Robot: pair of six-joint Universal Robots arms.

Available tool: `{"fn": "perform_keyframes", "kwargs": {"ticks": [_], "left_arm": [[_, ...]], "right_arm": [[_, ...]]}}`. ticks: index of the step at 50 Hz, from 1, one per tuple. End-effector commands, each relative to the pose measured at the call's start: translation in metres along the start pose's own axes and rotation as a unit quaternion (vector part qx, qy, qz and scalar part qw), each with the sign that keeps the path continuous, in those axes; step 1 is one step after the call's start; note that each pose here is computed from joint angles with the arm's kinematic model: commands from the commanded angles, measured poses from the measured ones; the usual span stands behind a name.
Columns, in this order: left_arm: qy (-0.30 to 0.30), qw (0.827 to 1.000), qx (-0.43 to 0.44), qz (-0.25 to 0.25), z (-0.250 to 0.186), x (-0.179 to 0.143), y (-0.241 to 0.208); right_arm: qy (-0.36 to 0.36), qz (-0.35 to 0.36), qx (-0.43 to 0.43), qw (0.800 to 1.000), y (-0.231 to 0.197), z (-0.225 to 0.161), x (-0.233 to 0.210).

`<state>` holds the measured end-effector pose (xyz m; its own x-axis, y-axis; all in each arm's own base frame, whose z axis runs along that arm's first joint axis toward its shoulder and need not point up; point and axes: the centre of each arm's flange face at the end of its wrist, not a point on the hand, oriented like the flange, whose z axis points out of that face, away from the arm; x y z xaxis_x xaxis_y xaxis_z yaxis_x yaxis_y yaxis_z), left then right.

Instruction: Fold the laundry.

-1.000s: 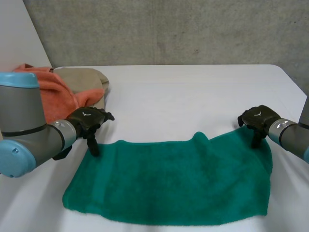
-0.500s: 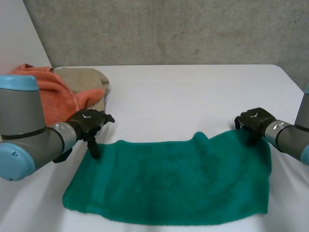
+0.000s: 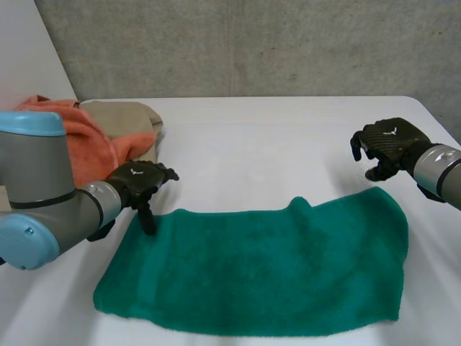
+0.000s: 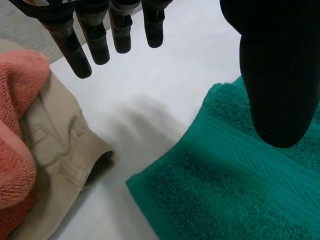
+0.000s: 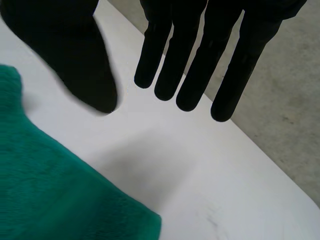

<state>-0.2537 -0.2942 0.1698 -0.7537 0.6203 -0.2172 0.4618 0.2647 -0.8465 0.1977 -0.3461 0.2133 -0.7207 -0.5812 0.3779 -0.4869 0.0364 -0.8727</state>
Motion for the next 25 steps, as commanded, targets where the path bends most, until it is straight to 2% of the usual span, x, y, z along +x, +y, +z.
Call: {"fn": "perform_keyframes", "kwargs": {"ticks": [1, 6, 25], "left_arm": [[0.001, 1.0, 0.002, 0.0, -0.004, 0.003, -0.002], [-0.001, 1.0, 0.005, -0.008, -0.008, 0.001, -0.003], [0.001, 1.0, 0.003, -0.013, -0.006, 0.0, 0.001]], "right_arm": [[0.007, 0.015, -0.056, 0.998, 0.027, 0.015, 0.0], [-0.003, 0.041, -0.126, 0.991, 0.061, 0.026, -0.003], [-0.006, 0.054, -0.102, 0.993, 0.091, 0.051, 0.0]]}}
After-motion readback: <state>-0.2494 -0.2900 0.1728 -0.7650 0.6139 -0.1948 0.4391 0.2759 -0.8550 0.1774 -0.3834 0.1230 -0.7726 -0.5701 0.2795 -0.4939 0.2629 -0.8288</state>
